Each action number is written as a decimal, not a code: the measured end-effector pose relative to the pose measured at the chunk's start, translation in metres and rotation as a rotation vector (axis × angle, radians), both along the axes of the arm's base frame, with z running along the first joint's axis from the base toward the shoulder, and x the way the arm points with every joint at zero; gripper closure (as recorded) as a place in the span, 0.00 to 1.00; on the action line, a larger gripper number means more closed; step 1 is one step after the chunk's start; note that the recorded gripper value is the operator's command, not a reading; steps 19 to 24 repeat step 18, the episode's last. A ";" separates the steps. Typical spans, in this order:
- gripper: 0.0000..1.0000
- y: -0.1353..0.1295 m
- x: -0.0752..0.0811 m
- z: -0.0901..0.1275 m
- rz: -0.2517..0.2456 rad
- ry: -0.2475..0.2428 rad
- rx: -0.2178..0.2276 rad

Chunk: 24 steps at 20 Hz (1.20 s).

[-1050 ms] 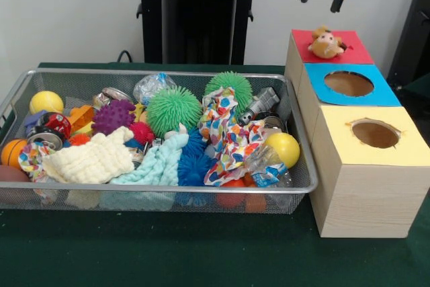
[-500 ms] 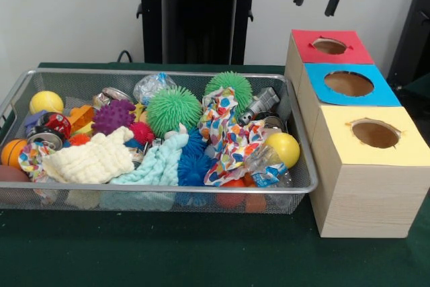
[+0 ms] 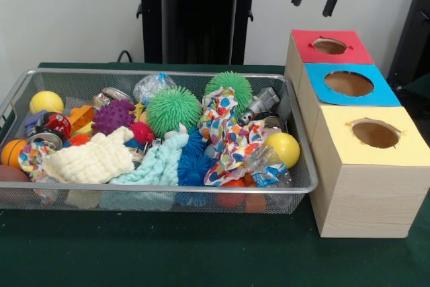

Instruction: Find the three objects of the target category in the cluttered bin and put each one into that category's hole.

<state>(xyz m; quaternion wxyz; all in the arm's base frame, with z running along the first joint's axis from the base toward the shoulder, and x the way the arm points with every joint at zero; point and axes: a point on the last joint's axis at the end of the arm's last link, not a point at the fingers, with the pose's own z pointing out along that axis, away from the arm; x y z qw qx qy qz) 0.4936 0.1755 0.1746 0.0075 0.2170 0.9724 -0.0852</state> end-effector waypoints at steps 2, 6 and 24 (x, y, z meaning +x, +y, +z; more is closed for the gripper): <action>0.00 -0.003 0.000 0.000 -0.005 -0.006 0.000; 0.00 -0.028 0.005 -0.005 -0.045 -0.061 -0.001; 0.00 -0.112 -0.016 -0.020 -0.180 -0.140 -0.028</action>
